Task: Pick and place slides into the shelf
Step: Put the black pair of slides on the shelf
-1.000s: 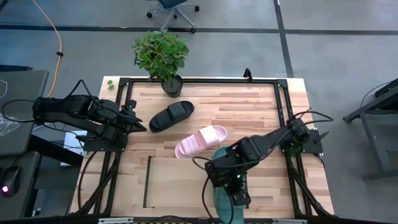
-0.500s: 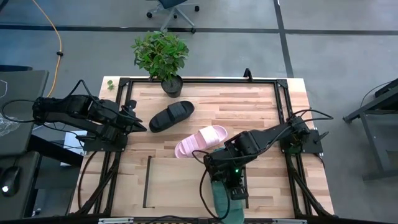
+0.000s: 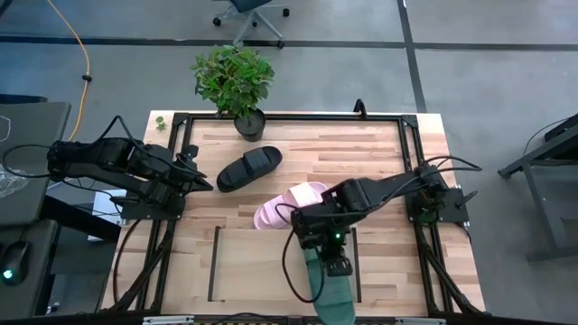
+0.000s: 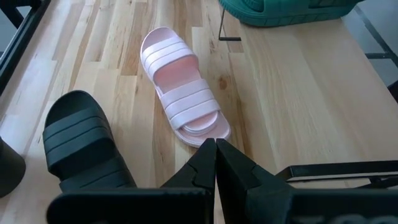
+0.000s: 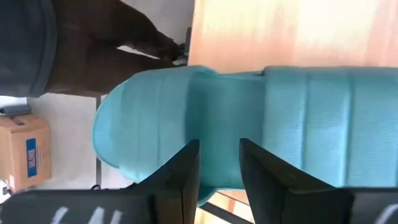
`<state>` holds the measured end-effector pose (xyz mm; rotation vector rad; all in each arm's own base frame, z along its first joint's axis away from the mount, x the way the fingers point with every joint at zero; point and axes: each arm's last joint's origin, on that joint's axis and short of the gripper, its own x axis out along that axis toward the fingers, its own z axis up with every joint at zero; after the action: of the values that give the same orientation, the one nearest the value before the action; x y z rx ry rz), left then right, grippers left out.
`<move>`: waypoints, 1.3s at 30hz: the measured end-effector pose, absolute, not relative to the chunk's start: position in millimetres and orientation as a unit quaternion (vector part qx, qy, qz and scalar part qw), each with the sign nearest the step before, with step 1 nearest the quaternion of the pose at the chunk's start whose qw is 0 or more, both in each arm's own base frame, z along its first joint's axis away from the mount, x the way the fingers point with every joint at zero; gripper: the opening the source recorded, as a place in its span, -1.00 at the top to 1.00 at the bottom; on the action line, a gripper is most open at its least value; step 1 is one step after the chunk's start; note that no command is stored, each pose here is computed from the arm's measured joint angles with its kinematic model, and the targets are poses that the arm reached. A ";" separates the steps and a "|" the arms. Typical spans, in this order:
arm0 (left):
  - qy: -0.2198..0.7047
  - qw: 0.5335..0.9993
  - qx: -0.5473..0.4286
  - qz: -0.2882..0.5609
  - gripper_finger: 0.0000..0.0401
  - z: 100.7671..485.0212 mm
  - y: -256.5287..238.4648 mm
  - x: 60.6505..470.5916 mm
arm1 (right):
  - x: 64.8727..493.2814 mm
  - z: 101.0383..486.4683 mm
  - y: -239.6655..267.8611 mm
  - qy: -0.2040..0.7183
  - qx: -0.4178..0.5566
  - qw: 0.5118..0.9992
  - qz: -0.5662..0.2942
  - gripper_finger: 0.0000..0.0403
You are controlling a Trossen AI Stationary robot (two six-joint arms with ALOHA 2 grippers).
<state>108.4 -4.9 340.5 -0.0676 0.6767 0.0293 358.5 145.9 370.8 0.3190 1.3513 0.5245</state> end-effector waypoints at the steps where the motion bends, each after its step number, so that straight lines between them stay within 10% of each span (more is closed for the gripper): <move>1: 0.332 0.943 -0.033 0.015 1.00 340.5 -4.9 108.4 | 359.2 370.8 144.0 0.614 0.144 0.738 0.239 0.49; 28: 0.323 0.946 -0.022 0.007 1.00 341.9 -5.2 110.2 | 366.7 407.7 91.7 0.463 0.033 0.885 0.036 0.50; 39: 0.327 0.945 -0.026 -0.006 1.00 340.4 -6.8 123.8 | 367.7 412.2 84.5 0.447 0.025 0.893 0.039 0.97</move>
<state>123.8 -6.8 340.4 -0.0539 0.6671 -0.0118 367.7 84.5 412.2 0.0509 0.9283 0.0817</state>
